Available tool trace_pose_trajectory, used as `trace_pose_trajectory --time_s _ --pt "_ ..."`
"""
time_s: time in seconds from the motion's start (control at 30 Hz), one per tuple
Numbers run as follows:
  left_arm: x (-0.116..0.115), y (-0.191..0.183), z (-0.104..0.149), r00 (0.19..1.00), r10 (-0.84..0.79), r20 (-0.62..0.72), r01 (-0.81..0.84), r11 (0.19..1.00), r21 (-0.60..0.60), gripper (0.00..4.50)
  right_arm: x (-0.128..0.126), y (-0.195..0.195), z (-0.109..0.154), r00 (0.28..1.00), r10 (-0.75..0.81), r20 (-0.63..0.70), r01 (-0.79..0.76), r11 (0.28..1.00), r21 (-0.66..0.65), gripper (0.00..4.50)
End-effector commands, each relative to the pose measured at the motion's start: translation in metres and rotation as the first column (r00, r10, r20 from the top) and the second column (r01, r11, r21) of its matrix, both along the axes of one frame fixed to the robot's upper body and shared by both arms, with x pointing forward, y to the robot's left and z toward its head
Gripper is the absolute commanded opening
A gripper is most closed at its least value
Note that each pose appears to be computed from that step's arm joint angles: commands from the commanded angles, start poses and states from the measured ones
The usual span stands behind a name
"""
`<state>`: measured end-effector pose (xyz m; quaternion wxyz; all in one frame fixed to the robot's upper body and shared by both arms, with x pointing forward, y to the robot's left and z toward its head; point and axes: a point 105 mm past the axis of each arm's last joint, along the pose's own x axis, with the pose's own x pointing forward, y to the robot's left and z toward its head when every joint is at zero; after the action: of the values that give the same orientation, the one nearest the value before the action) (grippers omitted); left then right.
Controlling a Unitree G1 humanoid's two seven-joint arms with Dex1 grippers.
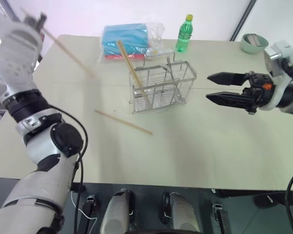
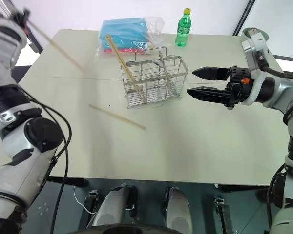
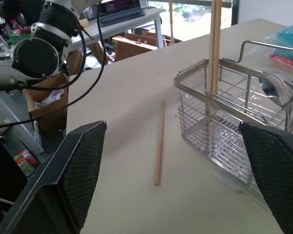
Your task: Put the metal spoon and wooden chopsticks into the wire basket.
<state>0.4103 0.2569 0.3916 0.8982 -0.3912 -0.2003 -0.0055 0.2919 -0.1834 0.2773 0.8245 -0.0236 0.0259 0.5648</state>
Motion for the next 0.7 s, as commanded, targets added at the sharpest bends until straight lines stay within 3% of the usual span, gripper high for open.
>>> trace_pose_trajectory --time_s 0.03,0.13,0.23,0.4,0.7 --pt "-0.016 -0.051 0.048 0.974 -0.152 0.171 0.134 0.985 0.112 0.07 -0.006 -0.001 0.013 0.999 -0.010 0.054 0.009 1.000 0.012 4.47" --pt "-0.021 -0.102 0.056 0.940 -0.271 0.208 0.207 0.936 0.284 0.07 -0.008 -0.001 0.014 0.998 -0.023 0.061 0.022 1.000 0.018 4.47" --pt "-0.021 -0.140 0.043 0.924 -0.326 0.198 0.204 0.860 0.467 0.07 -0.010 -0.002 0.016 0.997 -0.039 0.062 0.037 0.999 0.033 4.47" --pt "-0.014 -0.173 0.013 0.922 -0.344 0.177 0.162 0.758 0.632 0.07 -0.014 -0.004 0.020 0.995 -0.068 0.067 0.065 0.997 0.052 4.47" --pt "-0.004 -0.190 -0.046 0.933 -0.346 0.101 0.207 0.743 0.636 0.07 -0.021 -0.008 0.021 0.993 -0.101 0.062 0.097 0.994 0.055 4.47"
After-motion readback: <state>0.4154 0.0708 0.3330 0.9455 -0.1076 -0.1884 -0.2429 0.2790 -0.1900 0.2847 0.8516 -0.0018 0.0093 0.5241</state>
